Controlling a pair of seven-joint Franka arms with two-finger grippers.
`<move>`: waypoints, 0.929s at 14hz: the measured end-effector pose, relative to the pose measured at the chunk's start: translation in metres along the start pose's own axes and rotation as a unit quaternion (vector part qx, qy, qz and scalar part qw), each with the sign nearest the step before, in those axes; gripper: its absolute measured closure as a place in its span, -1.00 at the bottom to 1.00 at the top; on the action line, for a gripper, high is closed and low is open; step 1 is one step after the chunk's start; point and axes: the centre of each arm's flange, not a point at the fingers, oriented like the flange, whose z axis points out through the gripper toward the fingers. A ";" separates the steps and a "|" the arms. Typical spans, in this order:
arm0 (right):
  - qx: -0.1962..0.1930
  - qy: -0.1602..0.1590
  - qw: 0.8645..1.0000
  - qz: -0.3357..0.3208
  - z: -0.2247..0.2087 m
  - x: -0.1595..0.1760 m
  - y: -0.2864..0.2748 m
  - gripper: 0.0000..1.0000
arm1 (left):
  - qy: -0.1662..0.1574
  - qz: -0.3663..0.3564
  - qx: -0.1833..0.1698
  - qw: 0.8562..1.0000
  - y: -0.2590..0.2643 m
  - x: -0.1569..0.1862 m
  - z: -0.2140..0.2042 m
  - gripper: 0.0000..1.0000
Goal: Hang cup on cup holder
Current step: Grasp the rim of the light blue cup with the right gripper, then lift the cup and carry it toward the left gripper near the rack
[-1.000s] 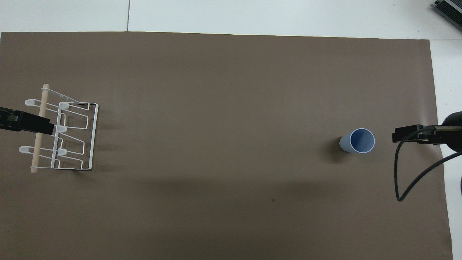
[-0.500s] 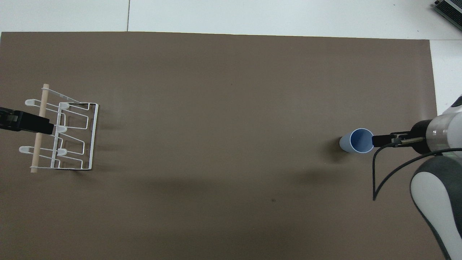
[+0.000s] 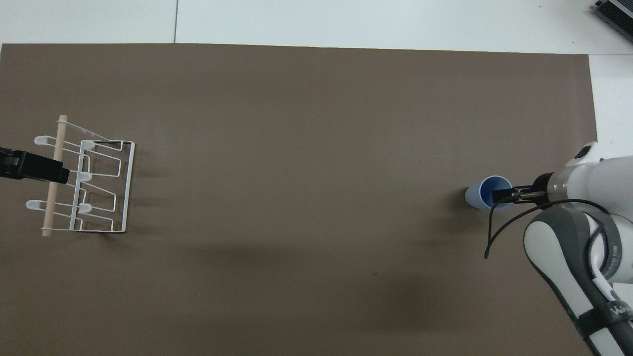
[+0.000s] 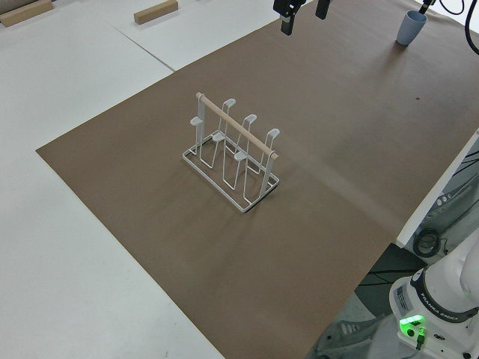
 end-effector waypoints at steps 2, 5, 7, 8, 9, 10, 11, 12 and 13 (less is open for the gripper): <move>0.000 0.002 1.000 -0.004 0.030 -0.002 0.007 -1.00 | 0.000 -0.002 0.000 1.000 -0.002 0.000 0.000 -1.00; -0.001 0.005 1.000 0.005 0.054 -0.001 0.020 -1.00 | 0.000 -0.004 0.000 1.000 -0.004 0.000 0.000 -1.00; -0.001 0.005 1.000 0.010 0.061 -0.001 0.026 -1.00 | 0.000 -0.004 0.000 1.000 -0.004 0.000 0.000 -1.00; -0.001 0.005 1.000 0.011 0.062 -0.001 0.027 -0.86 | 0.000 -0.004 0.000 1.000 -0.004 0.000 0.000 -1.00; -0.001 0.005 1.000 0.011 0.062 -0.001 0.027 -0.59 | 0.000 -0.004 0.000 1.000 -0.004 0.000 0.000 -1.00; -0.001 0.006 1.000 0.010 0.062 0.000 0.026 -0.37 | 0.000 -0.004 0.000 1.000 -0.004 0.000 0.000 -1.00; -0.001 0.006 1.000 0.009 0.059 0.002 0.025 -0.10 | 0.000 -0.004 0.000 1.000 -0.004 0.000 0.000 -1.00; 0.000 0.002 1.000 0.005 0.053 0.007 0.022 0.15 | 0.000 -0.004 0.000 1.000 -0.004 0.000 0.000 -1.00; 0.003 -0.005 1.000 0.002 0.039 0.015 0.017 0.34 | 0.000 -0.004 0.000 1.000 -0.004 0.000 0.000 -1.00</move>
